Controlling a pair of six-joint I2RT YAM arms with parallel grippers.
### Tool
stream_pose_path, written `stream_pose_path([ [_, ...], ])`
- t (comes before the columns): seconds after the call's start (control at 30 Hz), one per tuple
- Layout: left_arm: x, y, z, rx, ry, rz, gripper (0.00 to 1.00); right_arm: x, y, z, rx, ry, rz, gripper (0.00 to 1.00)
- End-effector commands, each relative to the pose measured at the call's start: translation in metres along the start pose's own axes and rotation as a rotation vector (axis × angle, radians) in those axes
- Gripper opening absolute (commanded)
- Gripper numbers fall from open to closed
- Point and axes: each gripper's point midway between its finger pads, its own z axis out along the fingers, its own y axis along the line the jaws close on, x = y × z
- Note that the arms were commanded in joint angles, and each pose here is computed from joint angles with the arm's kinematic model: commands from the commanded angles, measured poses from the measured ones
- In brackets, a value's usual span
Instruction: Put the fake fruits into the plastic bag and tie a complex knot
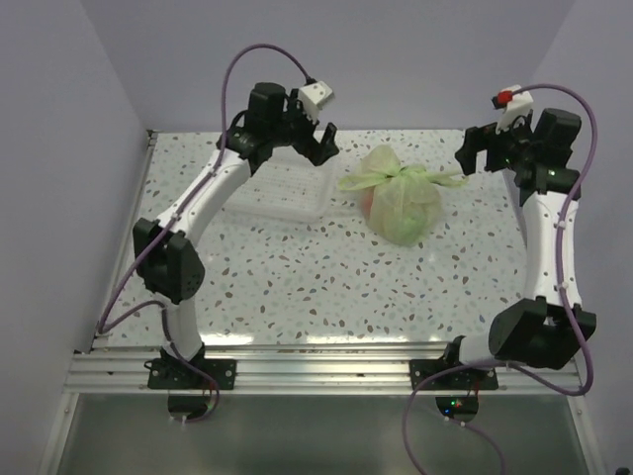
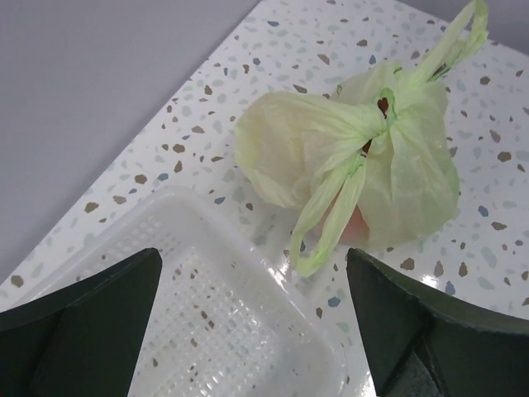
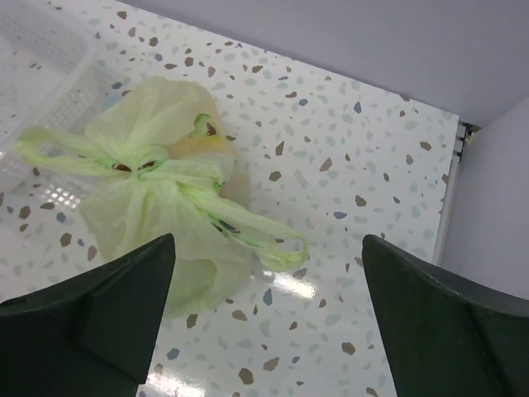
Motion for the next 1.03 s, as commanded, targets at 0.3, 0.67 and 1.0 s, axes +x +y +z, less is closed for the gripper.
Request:
stream_pose_path([
  [0.3, 0.045, -0.033, -0.138, -0.115, 0.167, -0.035, 1.00, 0.065, 0.131, -0.051, -0.335, 0.313, 0.070, 0.99],
  [0.67, 0.180, -0.041, -0.211, -0.324, 0.310, -0.186, 1.00, 0.162, 0.219, -0.060, -0.458, 0.418, -0.040, 0.99],
  [1.0, 0.175, -0.012, -0.232, -0.462, 0.262, -0.212, 1.00, 0.168, 0.214, -0.062, -0.418, 0.404, -0.046, 0.98],
])
